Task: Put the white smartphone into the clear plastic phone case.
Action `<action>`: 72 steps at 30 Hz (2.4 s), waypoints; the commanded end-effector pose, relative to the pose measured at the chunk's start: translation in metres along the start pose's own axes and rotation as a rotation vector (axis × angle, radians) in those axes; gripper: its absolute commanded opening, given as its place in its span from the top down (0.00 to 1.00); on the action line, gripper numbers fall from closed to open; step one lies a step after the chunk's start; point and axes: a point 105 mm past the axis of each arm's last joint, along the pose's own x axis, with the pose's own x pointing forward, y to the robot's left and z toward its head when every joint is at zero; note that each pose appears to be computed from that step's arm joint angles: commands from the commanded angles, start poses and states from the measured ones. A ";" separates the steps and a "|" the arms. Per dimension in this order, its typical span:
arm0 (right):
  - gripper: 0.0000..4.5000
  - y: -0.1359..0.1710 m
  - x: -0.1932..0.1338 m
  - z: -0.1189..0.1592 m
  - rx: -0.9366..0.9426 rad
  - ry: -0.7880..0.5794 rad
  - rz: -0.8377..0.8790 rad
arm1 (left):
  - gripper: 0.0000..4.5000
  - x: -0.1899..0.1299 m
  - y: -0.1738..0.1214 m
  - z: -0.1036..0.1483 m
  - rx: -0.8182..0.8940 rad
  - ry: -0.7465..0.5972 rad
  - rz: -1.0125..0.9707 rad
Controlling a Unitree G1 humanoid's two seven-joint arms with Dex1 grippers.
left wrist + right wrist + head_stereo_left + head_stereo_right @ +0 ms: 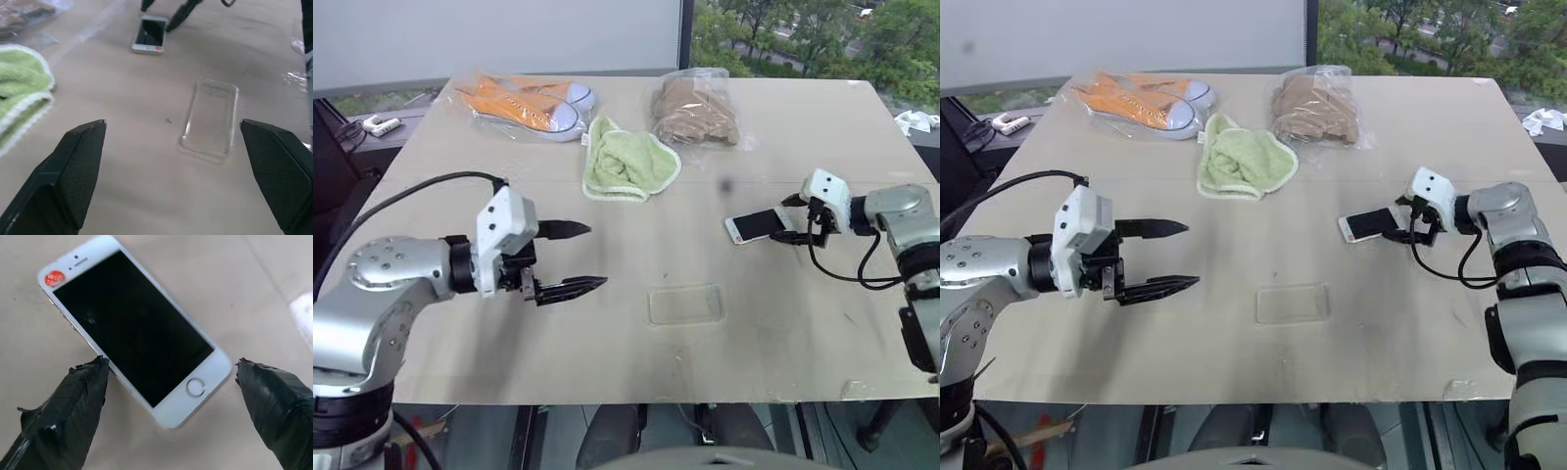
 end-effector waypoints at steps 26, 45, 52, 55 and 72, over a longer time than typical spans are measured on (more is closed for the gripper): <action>0.00 0.051 0.014 0.002 0.070 0.082 0.461 | 0.01 0.000 -0.001 -0.003 0.056 0.062 0.020; 0.00 0.015 0.015 0.062 -0.156 -0.119 0.217 | 0.01 -0.005 0.008 -0.004 0.044 0.018 0.071; 0.00 0.017 0.023 0.066 -0.188 -0.086 0.218 | 0.01 -0.006 0.007 -0.007 0.038 0.029 0.070; 0.00 0.025 0.033 0.057 -0.181 -0.029 0.264 | 0.01 -0.005 0.007 -0.008 0.041 0.029 0.072; 0.26 0.030 0.043 0.011 -0.074 0.239 0.261 | 0.00 -0.006 0.005 -0.009 0.041 0.028 0.087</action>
